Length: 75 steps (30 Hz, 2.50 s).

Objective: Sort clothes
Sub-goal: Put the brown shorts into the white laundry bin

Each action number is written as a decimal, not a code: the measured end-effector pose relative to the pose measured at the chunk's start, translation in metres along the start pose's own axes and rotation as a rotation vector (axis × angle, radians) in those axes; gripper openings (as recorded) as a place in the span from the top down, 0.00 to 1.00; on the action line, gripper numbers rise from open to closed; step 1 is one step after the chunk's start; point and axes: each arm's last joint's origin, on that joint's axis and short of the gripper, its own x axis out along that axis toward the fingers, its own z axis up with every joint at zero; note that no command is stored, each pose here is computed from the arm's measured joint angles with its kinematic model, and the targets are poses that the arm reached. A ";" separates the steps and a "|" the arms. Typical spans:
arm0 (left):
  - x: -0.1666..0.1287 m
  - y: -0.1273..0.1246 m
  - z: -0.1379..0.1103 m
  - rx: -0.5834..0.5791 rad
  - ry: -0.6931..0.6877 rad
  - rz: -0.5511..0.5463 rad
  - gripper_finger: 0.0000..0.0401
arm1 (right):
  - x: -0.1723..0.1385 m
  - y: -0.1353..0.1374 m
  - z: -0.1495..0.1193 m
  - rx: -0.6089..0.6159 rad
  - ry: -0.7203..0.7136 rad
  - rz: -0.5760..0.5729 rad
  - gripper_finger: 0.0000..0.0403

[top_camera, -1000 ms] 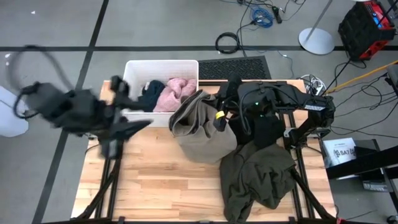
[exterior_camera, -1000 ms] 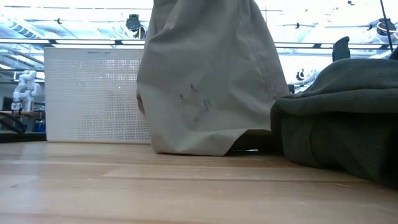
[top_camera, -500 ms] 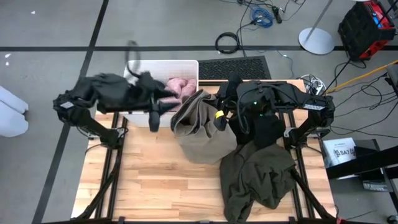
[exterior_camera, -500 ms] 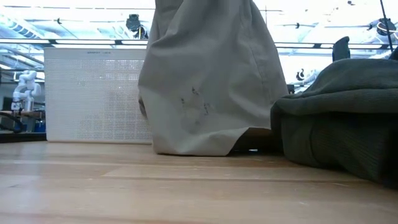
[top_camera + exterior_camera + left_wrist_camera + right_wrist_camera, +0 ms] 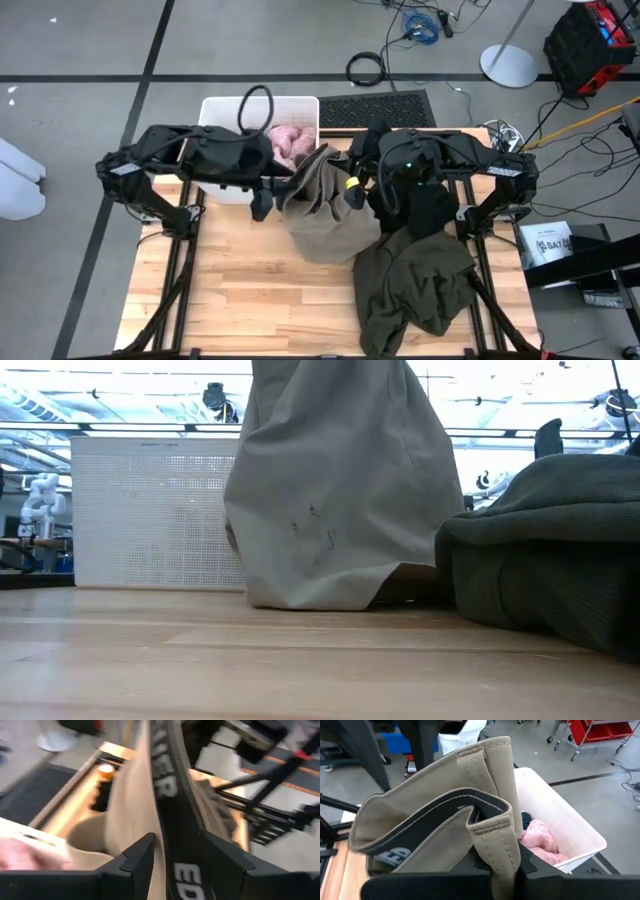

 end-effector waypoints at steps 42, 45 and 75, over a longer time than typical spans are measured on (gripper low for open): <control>0.002 0.007 0.005 0.168 -0.062 0.136 0.27 | 0.002 -0.004 -0.003 0.009 0.041 0.003 0.98; 0.014 0.005 0.004 0.174 -0.035 0.142 0.27 | 0.002 -0.004 -0.003 0.009 0.041 0.003 0.98; 0.042 0.013 -0.026 0.235 0.318 0.317 0.94 | 0.021 0.008 0.003 -0.027 -0.035 0.088 0.99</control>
